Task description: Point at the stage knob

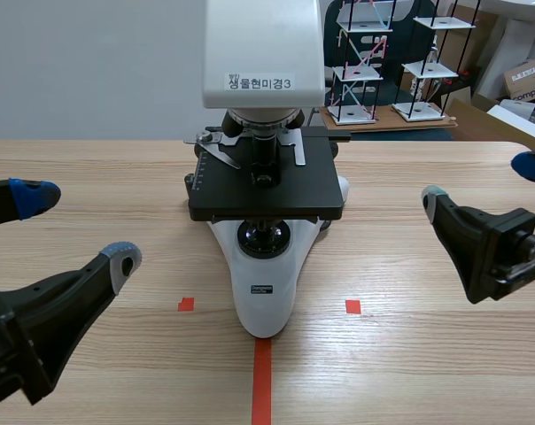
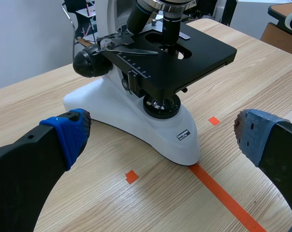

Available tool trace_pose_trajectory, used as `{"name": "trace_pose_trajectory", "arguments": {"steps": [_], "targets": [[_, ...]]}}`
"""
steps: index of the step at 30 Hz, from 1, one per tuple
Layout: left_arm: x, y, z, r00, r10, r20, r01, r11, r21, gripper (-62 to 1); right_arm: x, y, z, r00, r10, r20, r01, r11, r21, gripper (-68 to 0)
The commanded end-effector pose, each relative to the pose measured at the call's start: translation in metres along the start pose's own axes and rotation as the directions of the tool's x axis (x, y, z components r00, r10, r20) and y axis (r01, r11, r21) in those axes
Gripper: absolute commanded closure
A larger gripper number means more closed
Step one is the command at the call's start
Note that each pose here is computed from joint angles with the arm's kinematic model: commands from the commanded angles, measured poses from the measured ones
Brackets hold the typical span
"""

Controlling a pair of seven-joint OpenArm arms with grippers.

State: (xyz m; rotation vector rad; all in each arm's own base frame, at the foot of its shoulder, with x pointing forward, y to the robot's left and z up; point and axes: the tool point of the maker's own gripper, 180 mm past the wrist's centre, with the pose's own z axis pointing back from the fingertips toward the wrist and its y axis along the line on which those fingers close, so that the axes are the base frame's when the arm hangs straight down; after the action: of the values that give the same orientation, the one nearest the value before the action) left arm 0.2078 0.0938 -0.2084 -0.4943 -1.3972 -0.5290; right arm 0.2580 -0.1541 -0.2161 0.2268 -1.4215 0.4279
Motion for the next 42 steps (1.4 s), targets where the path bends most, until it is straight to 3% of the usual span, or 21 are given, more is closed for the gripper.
{"name": "trace_pose_trajectory", "arguments": {"steps": [1,10,28,30,34,39,42], "targets": [[0.005,0.000,0.001,1.000,0.008,0.023,-0.009,1.000,0.004,-62.3,0.012,-0.004,-0.002,0.999,0.019,0.037,-0.019,1.000,-0.004,-61.9],[0.005,0.000,0.001,1.000,0.008,0.023,-0.009,1.000,0.004,-62.3,0.024,-0.002,-0.001,0.992,0.078,0.102,-0.079,0.997,0.002,-61.9],[0.005,0.000,0.001,1.000,0.008,0.023,-0.009,1.000,0.004,-62.3,0.020,-0.001,-0.001,0.993,0.079,0.085,-0.079,0.997,0.003,-61.6],[0.005,0.000,0.001,1.000,0.008,0.022,-0.008,1.000,0.004,-62.3,0.017,-0.002,-0.001,0.994,0.088,0.068,-0.088,0.996,-0.001,-56.3],[0.005,0.000,0.001,1.000,0.008,0.023,-0.009,1.000,0.004,-62.3,0.015,-0.004,-0.001,0.994,0.091,0.053,-0.090,0.996,-0.010,-37.6],[0.005,0.000,0.001,1.000,0.008,0.022,-0.008,1.000,0.004,-62.3,0.003,-0.006,-0.002,0.996,0.090,-0.010,-0.090,0.995,-0.030,-23.4],[0.005,0.000,0.001,1.000,0.008,0.022,-0.008,1.000,0.004,-62.3,-0.006,-0.006,-0.001,0.993,0.106,-0.045,-0.108,0.993,-0.050,-8.6]]}}
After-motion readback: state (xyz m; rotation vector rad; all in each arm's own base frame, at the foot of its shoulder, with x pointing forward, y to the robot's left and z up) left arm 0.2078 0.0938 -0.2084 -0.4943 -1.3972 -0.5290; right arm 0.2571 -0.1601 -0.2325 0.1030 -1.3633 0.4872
